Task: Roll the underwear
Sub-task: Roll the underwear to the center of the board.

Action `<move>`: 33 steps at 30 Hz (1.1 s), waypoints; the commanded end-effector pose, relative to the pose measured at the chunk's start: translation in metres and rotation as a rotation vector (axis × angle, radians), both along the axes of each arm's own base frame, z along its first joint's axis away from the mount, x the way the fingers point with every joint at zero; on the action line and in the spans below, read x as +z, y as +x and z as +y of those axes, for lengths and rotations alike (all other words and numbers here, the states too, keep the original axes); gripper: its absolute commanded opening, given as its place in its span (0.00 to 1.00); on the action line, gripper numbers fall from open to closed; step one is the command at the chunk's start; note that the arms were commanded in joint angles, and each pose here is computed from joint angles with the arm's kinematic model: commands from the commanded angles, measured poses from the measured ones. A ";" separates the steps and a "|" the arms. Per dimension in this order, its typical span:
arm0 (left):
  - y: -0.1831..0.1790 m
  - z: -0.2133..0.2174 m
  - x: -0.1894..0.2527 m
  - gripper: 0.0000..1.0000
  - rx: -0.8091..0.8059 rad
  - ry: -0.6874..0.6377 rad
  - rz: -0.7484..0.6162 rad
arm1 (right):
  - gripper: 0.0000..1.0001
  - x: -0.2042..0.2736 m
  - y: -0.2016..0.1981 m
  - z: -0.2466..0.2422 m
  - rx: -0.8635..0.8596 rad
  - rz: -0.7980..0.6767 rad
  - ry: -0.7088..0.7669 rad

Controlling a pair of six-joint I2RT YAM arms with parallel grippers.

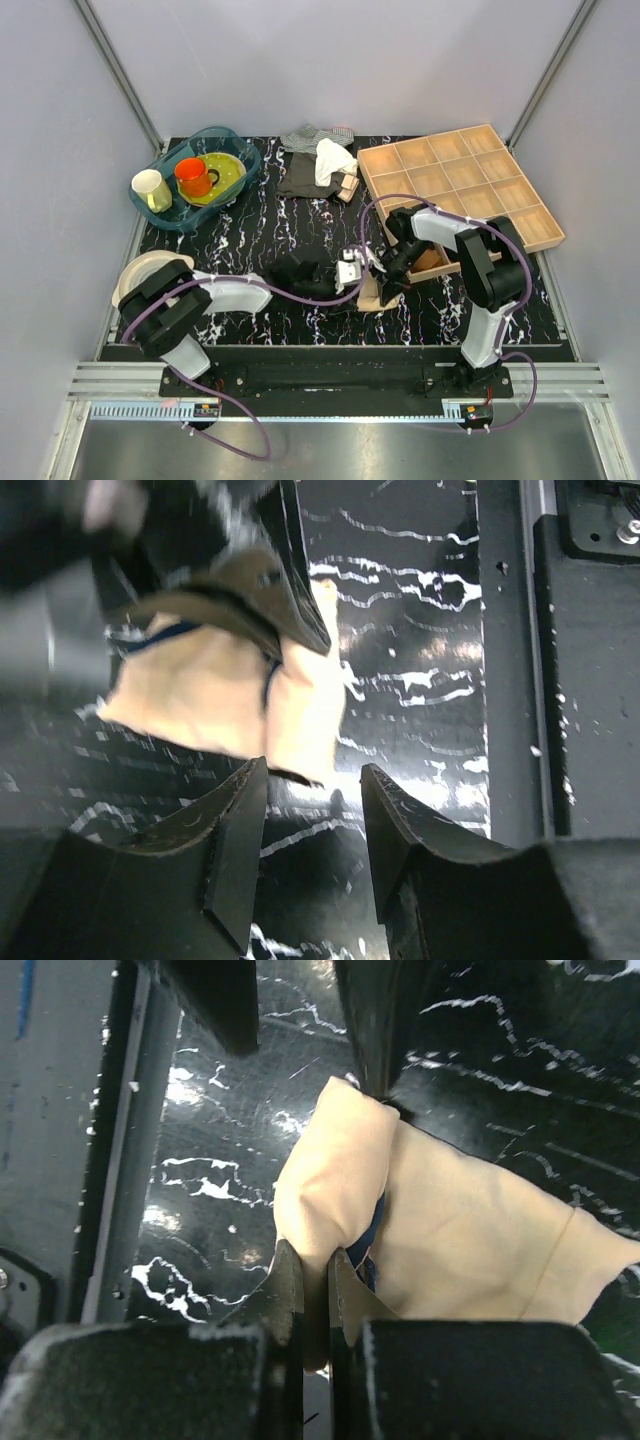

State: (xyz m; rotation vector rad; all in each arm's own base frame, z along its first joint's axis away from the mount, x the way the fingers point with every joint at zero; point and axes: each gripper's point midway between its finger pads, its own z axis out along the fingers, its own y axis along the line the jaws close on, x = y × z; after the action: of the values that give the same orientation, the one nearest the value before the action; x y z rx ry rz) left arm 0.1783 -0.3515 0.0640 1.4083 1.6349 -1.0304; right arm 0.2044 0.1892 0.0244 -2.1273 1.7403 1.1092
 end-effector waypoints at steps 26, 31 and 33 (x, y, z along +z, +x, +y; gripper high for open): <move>0.005 -0.067 -0.034 0.46 -0.129 0.189 -0.297 | 0.05 0.002 -0.009 -0.014 -0.084 0.133 -0.014; 0.013 -0.071 -0.037 0.22 -0.085 0.207 -0.290 | 0.11 0.003 -0.011 -0.013 -0.089 0.135 -0.008; 0.014 -0.065 -0.049 0.00 -0.062 0.271 -0.257 | 0.15 0.004 -0.012 -0.013 -0.095 0.130 -0.002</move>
State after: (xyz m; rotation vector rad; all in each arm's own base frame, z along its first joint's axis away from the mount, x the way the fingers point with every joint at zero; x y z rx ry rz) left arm 0.1804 -0.4099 0.0236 1.7287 1.5174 -0.7104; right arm 0.1912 0.1701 0.0237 -2.0202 1.9205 1.2486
